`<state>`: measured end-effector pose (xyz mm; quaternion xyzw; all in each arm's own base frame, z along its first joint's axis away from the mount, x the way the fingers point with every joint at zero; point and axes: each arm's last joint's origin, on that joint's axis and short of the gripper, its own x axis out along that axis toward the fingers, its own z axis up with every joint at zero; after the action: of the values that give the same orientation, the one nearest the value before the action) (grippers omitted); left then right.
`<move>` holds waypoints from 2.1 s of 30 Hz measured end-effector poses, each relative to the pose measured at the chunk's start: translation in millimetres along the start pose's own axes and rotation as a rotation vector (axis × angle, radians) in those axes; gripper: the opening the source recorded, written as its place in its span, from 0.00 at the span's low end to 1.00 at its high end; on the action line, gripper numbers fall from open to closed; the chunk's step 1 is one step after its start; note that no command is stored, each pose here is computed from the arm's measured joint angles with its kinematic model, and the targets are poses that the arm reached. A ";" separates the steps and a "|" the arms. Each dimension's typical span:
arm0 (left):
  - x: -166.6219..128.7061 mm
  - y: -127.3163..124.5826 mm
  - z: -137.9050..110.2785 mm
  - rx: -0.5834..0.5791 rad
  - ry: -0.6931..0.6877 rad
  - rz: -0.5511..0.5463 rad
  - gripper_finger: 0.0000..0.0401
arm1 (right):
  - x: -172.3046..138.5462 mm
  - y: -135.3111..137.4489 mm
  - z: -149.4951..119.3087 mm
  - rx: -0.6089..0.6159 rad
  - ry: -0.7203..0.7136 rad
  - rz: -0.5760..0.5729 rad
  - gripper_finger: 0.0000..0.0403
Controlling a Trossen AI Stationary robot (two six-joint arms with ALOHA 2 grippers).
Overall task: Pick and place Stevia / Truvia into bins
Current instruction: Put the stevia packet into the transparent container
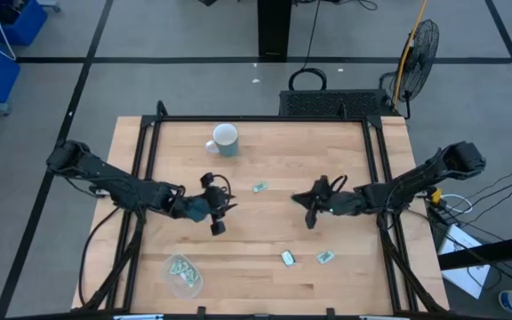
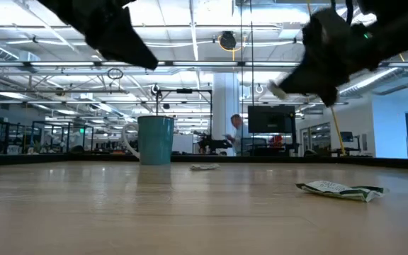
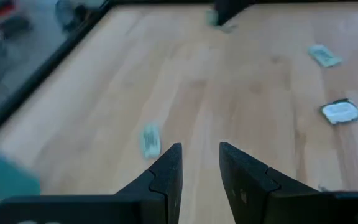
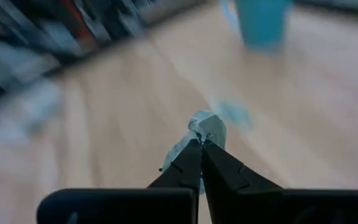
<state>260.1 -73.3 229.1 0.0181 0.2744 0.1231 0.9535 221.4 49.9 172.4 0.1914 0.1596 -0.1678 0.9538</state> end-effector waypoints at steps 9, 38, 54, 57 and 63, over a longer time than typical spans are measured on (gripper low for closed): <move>29.3 -6.2 14.8 -0.100 -0.176 -0.114 0.28 | 35.0 7.8 5.6 -0.075 -0.245 0.081 0.01; 49.3 2.6 6.7 -0.151 -0.117 -0.125 0.28 | 103.4 54.0 28.8 -0.492 -0.225 0.142 0.01; 11.6 11.7 3.3 -0.133 0.037 -0.112 0.28 | 95.0 57.1 40.2 -0.490 -0.288 0.099 0.00; -6.4 14.2 4.2 -0.122 0.055 -0.124 0.28 | 95.6 56.1 38.6 -0.498 -0.271 0.093 0.00; -40.3 27.0 6.5 -0.144 0.065 -0.132 0.28 | 100.9 56.3 30.0 -0.518 -0.243 0.141 0.00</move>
<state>224.4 -56.7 258.3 -0.0727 0.2962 0.0800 0.9490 340.2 60.2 179.0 -0.0694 0.0682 -0.0767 0.9923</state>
